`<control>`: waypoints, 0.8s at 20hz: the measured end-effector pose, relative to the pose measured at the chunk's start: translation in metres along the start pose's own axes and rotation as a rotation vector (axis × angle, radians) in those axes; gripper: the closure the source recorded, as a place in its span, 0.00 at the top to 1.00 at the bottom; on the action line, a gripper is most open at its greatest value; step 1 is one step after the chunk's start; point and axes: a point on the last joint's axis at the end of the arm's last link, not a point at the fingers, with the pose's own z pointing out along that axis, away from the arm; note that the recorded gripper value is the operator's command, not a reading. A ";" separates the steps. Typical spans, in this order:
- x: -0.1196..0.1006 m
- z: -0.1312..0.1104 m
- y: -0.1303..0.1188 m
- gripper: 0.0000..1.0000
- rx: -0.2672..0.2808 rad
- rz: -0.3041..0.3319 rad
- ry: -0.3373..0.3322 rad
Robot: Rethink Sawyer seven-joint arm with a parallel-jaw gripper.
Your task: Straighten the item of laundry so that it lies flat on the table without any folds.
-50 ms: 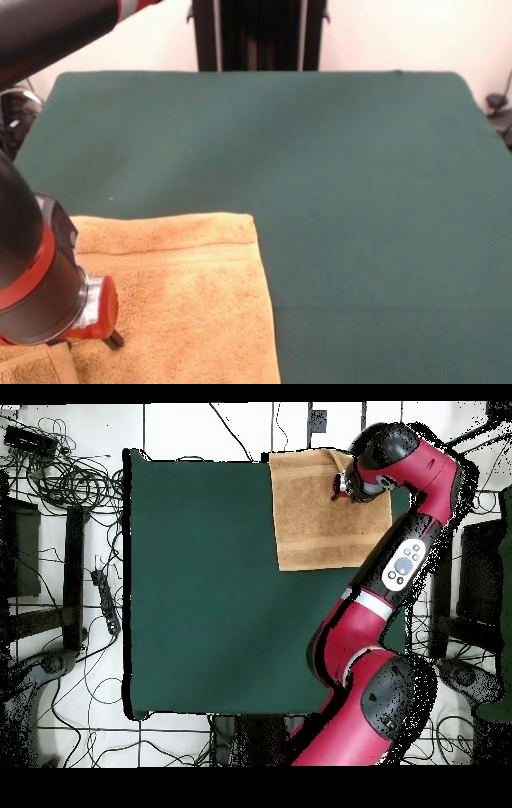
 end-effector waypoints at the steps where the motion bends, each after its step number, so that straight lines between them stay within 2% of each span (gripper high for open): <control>1: -0.001 0.000 -0.001 1.00 -0.004 0.007 0.004; 8: -0.008 -0.002 -0.003 1.00 -0.028 0.039 0.042; 16: -0.014 -0.008 0.005 1.00 -0.054 0.008 0.056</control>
